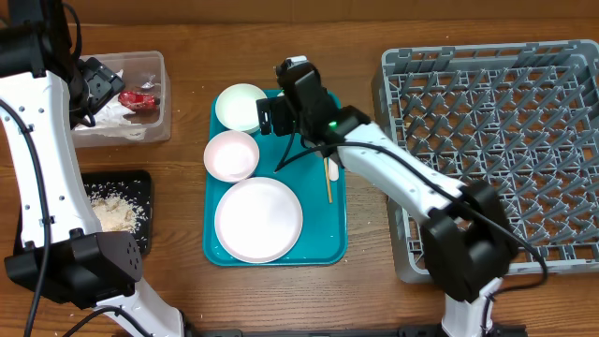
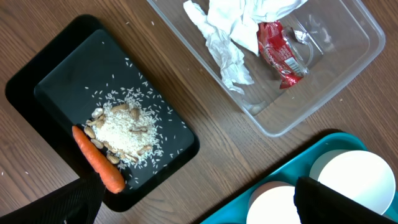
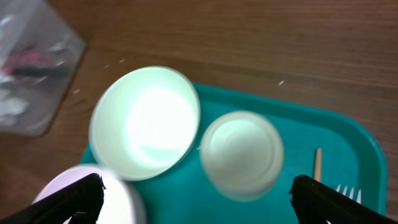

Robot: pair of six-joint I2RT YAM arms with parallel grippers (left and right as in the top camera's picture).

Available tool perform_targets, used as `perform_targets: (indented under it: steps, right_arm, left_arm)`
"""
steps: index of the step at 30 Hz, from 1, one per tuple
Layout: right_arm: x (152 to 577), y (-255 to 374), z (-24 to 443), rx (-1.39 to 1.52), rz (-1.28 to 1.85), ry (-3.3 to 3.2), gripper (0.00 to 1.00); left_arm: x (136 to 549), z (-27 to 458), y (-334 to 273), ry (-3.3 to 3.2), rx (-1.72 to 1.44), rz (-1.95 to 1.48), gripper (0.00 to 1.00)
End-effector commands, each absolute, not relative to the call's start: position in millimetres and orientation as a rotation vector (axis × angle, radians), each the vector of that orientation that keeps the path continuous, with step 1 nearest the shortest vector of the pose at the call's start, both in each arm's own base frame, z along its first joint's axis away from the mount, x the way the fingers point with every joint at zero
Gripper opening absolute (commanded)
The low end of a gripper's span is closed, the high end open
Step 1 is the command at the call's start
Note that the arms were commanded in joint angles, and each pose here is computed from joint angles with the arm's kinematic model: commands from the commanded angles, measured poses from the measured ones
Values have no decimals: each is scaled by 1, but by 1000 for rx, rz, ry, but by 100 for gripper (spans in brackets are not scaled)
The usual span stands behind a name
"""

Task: Sort waste into correct bins and load items into the dishwasher rack
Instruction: 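Reach the right gripper to the white cup and grasp it, then carry the cup right and place it upside down in the rack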

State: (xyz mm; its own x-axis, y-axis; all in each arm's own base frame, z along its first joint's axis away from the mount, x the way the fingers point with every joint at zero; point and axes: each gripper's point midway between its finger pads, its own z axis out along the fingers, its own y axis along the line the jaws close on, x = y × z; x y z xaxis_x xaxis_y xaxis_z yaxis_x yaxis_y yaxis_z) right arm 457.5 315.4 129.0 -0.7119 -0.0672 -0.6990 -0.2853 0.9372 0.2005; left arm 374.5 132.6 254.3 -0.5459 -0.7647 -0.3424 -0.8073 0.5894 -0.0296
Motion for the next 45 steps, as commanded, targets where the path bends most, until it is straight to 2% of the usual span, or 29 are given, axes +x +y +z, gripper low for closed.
perform_targets:
  steps: [1, 6, 14, 23, 27, 30, 34, 37, 39, 45]
  right_arm:
    - [483, 293, 125, -154, 237, 2293, 100]
    - [494, 285, 107, -128, 214, 2303, 100]
    - [492, 304, 73, -184, 296, 2349, 100]
    - [490, 308, 68, -197, 320, 2359, 99]
    - [490, 308, 68, -197, 319, 2361, 75]
    - [490, 308, 69, -196, 321, 2358, 63]
    - [489, 307, 78, -195, 324, 2352, 56]
    - [488, 303, 102, -183, 332, 2326, 48]
    - [489, 296, 130, -165, 346, 2290, 45]
    - [482, 246, 226, -69, 360, 2186, 45]
  left_arm:
    - [374, 258, 135, 2474, -1306, 201, 100]
    - [374, 258, 135, 2473, -1305, 201, 100]
    - [374, 258, 135, 2473, -1305, 201, 100]
    - [374, 258, 135, 2474, -1305, 201, 100]
    - [374, 258, 135, 2473, -1305, 201, 100]
    - [374, 258, 135, 2474, -1305, 201, 100]
    - [374, 258, 135, 2473, -1305, 201, 100]
    - [374, 258, 135, 2474, -1305, 201, 100]
    - [374, 258, 135, 2473, -1305, 201, 100]
    - [374, 258, 135, 2474, -1305, 201, 100]
